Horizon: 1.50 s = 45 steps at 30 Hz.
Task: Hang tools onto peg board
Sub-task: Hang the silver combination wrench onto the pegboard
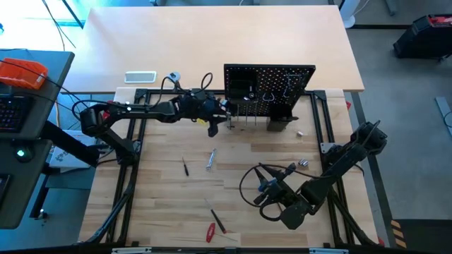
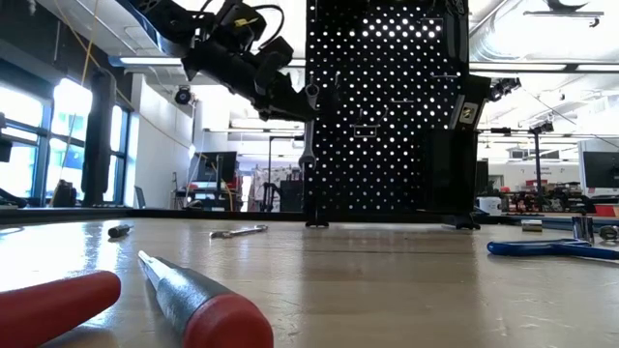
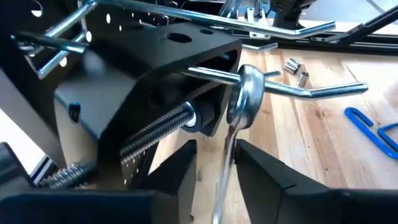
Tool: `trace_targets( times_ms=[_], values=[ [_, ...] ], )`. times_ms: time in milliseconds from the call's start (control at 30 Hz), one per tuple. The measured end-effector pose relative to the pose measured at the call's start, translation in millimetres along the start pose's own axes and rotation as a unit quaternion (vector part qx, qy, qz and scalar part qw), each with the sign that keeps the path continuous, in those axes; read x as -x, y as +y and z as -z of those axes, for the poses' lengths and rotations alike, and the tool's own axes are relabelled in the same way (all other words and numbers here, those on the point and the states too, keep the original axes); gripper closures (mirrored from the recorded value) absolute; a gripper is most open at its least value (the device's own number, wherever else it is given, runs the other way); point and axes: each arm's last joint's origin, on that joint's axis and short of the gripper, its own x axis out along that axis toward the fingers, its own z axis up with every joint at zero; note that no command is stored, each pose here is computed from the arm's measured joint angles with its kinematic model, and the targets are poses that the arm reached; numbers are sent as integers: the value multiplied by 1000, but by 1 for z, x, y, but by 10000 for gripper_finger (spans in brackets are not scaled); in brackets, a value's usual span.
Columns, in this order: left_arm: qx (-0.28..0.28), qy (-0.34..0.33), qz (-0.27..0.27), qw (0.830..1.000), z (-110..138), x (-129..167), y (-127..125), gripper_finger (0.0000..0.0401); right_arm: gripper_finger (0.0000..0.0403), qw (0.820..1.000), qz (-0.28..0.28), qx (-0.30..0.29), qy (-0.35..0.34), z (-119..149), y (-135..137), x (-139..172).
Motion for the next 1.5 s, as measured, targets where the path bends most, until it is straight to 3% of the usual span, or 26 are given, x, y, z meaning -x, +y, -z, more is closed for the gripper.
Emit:
trace_targets(
  times_ms=[400,700,967,1067,1167,1300,1500],
  values=[
    [-2,17,5,1000,-7,21,-6,251,304,1000,-12,0,-6,0,1,9],
    [-5,52,14,999,-17,69,-17,246,304,1000,-27,-1,-12,0,1,18],
    [-2,84,45,995,-15,113,-41,246,304,997,-78,-24,-3,8,3,22],
    [11,99,65,993,-2,117,-54,246,304,990,-124,-55,38,21,4,14],
    [24,125,90,988,21,111,-70,246,304,975,-161,-89,121,41,4,2],
    [45,146,87,984,62,96,-88,246,304,961,-169,-95,196,64,14,-7],
    [96,109,87,986,116,75,-109,246,304,957,-165,-84,225,85,33,-19]
  ],
)
